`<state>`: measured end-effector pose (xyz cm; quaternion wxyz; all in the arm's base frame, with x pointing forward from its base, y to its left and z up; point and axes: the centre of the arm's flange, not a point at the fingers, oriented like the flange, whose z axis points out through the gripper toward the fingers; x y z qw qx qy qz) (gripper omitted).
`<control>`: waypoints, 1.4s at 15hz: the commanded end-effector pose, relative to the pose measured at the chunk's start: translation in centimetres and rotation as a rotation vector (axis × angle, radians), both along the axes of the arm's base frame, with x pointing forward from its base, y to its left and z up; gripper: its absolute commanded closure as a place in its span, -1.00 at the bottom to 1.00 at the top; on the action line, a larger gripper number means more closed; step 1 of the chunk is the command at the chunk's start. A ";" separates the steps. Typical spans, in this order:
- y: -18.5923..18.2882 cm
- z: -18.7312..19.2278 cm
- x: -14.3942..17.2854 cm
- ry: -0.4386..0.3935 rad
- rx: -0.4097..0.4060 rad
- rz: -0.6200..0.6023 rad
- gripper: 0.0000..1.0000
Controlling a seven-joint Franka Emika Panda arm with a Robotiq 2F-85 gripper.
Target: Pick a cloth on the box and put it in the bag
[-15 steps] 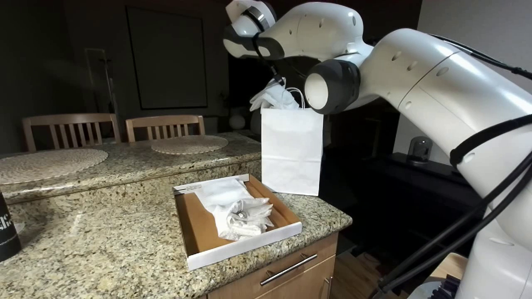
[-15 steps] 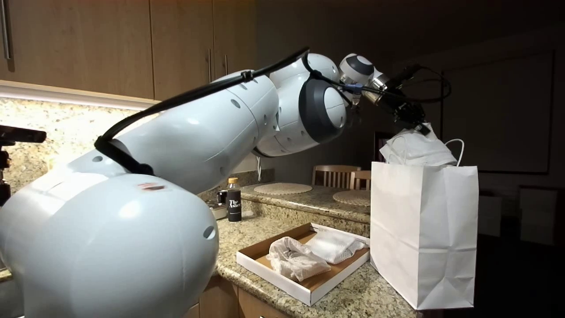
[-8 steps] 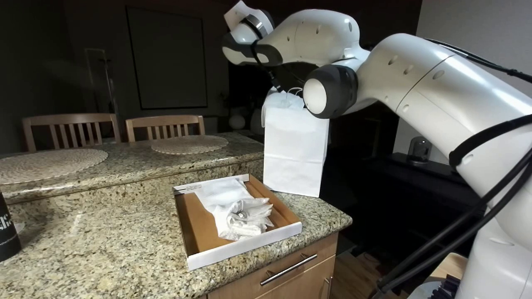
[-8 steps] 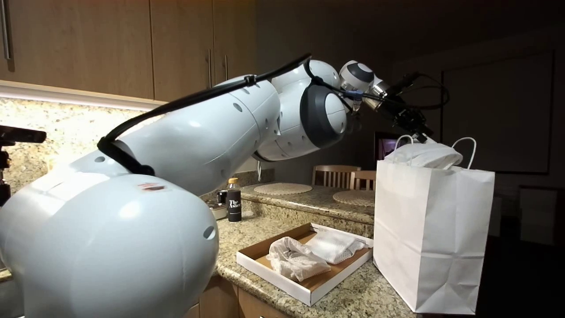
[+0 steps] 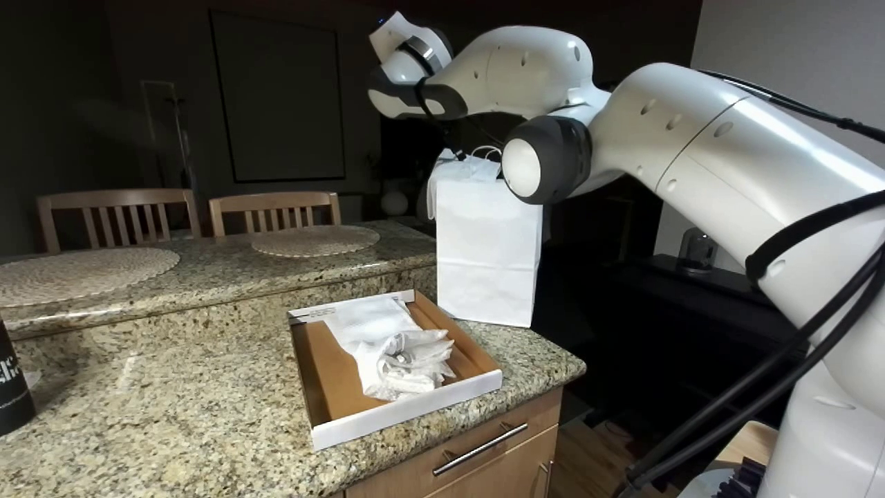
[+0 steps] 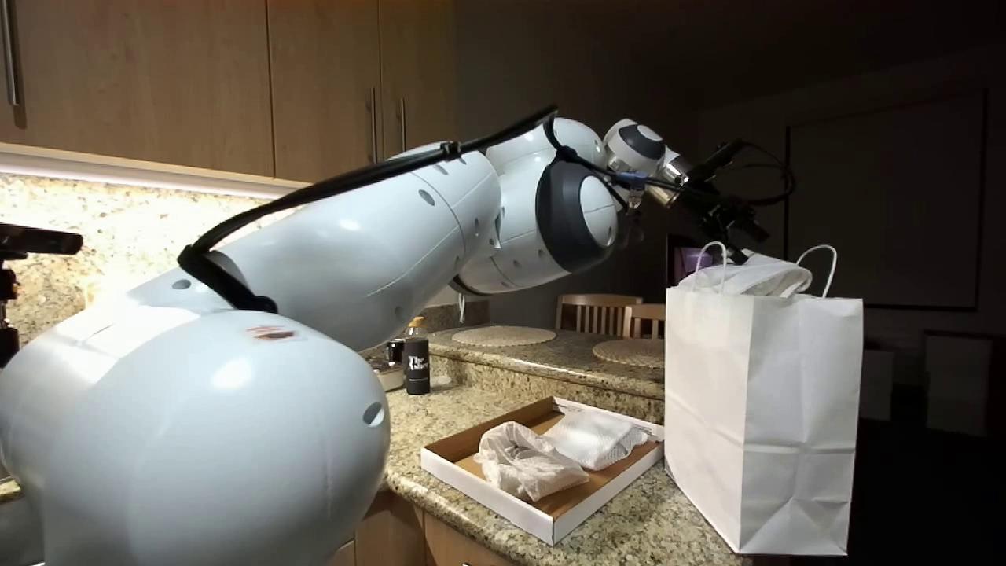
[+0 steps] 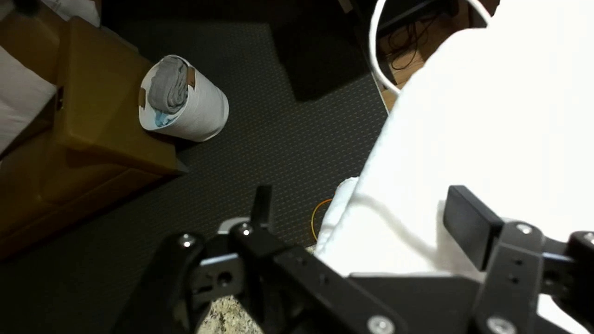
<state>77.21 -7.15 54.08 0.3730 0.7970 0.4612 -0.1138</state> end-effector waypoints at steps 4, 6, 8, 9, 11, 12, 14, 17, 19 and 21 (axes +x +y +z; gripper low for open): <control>0.4 -2.3 -6.9 -0.037 -0.007 0.056 -1.00; 0.5 -1.8 -6.8 -0.059 -0.002 0.068 -1.00; 0.9 -1.4 -6.7 -0.074 -0.019 0.079 -1.00; 1.1 -1.0 -6.7 -0.073 -0.035 0.084 -1.00; 1.4 -0.2 -6.7 -0.058 -0.061 0.096 -1.00; 1.5 0.2 -6.8 -0.057 -0.060 0.104 -1.00; 1.3 1.3 -7.0 -0.049 -0.038 0.148 -1.00; 0.9 3.0 -7.3 -0.088 -0.011 0.206 -1.00; 0.6 4.6 -7.4 -0.161 0.011 0.243 -1.00; 0.3 6.4 -7.4 -0.247 0.037 0.284 -1.00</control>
